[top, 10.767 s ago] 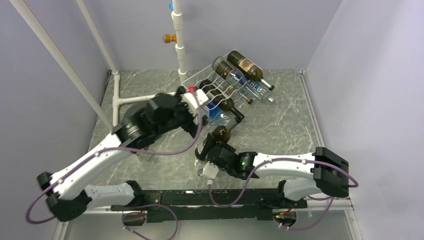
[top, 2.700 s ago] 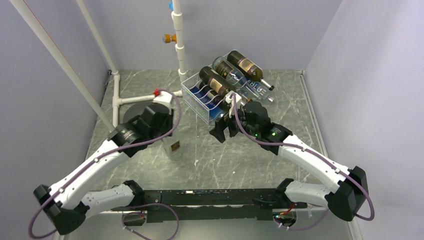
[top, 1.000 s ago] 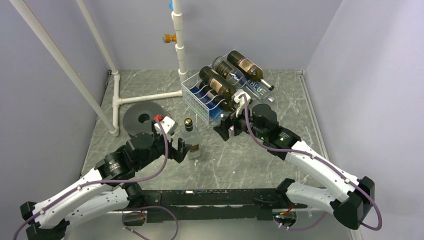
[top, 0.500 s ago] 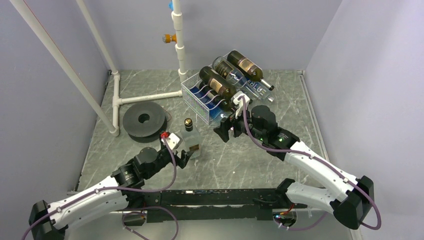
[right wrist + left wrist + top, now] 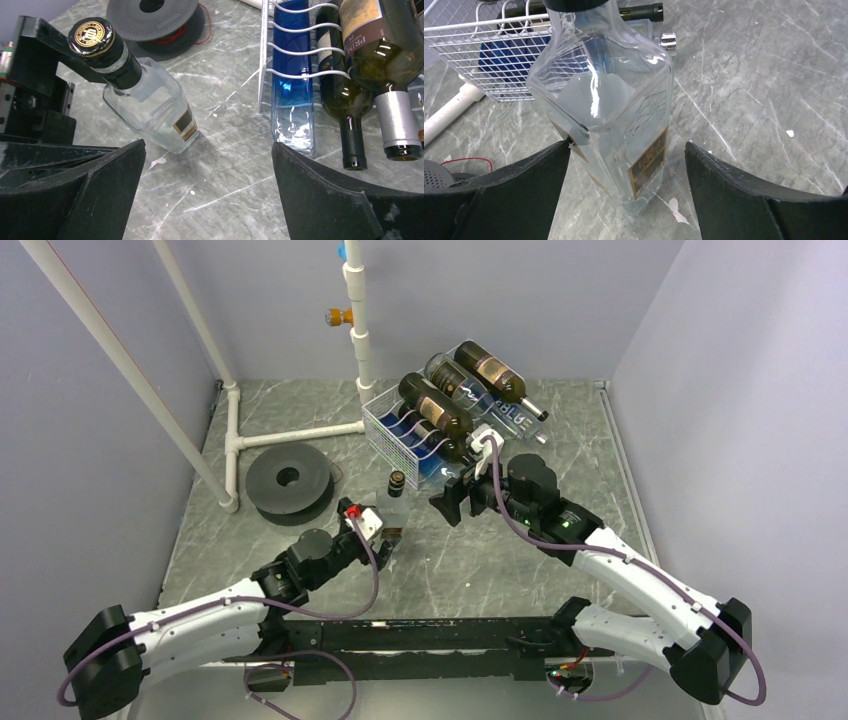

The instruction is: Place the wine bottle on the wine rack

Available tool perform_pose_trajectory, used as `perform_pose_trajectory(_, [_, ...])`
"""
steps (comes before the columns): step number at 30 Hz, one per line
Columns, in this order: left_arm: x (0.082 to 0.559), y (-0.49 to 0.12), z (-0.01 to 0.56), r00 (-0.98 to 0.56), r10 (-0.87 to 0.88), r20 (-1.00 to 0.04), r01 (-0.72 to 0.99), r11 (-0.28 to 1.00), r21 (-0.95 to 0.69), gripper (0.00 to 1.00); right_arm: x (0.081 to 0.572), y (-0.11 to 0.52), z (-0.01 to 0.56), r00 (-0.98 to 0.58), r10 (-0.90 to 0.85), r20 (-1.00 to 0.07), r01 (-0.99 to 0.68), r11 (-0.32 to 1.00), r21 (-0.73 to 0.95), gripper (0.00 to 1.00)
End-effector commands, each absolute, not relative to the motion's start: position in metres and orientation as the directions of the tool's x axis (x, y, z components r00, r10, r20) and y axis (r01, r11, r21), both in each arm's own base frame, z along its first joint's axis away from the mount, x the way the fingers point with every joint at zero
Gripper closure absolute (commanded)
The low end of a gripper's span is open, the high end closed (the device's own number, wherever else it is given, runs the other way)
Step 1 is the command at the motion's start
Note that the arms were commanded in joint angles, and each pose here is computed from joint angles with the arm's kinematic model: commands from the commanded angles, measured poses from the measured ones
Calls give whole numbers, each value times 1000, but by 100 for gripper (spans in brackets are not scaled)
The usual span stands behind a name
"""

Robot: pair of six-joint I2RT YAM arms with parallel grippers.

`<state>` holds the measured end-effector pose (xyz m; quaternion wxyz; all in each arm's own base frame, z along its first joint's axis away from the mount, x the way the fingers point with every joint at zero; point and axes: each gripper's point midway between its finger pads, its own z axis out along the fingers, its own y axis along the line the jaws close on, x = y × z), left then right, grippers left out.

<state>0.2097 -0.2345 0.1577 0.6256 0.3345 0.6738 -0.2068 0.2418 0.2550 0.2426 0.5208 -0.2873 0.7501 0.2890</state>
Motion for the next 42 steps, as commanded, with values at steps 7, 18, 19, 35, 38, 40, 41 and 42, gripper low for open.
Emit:
perform_pose_trajectory(7, [223, -232, 161, -72, 76, -994, 627, 779, 14, 0, 245, 265, 253, -267, -94, -959, -751, 643, 146, 0])
perform_pose_trajectory(18, [233, -220, 142, -132, -13, -991, 451, 890, -72, 1, 238, 274, 248, -300, -64, -952, -768, 609, 201, 0])
perform_pose_trajectory(19, [231, -221, 144, -121, -21, -992, 445, 893, -73, 1, 238, 273, 248, -298, -65, -952, -768, 609, 199, 0])
perform_pose_trajectory(35, [238, -232, 140, 9, 69, -998, 265, 962, 69, 9, 236, 269, 252, -292, -68, -954, -764, 617, 189, 0])
perform_pose_trajectory(38, [241, -230, 142, 18, 88, -996, 241, 966, 90, 17, 236, 267, 250, -294, -71, -953, -760, 622, 188, 0])
perform_pose_trajectory(40, [241, -230, 145, 28, 88, -996, 240, 966, 92, 27, 236, 267, 250, -295, -70, -953, -760, 621, 190, 0])
perform_pose_trajectory(41, [242, -231, 145, 30, 93, -995, 240, 966, 97, 32, 235, 267, 250, -296, -70, -953, -760, 622, 190, 0])
perform_pose_trajectory(42, [242, -232, 145, 28, 100, -995, 240, 965, 103, 38, 235, 267, 250, -297, -70, -952, -759, 622, 192, 0])
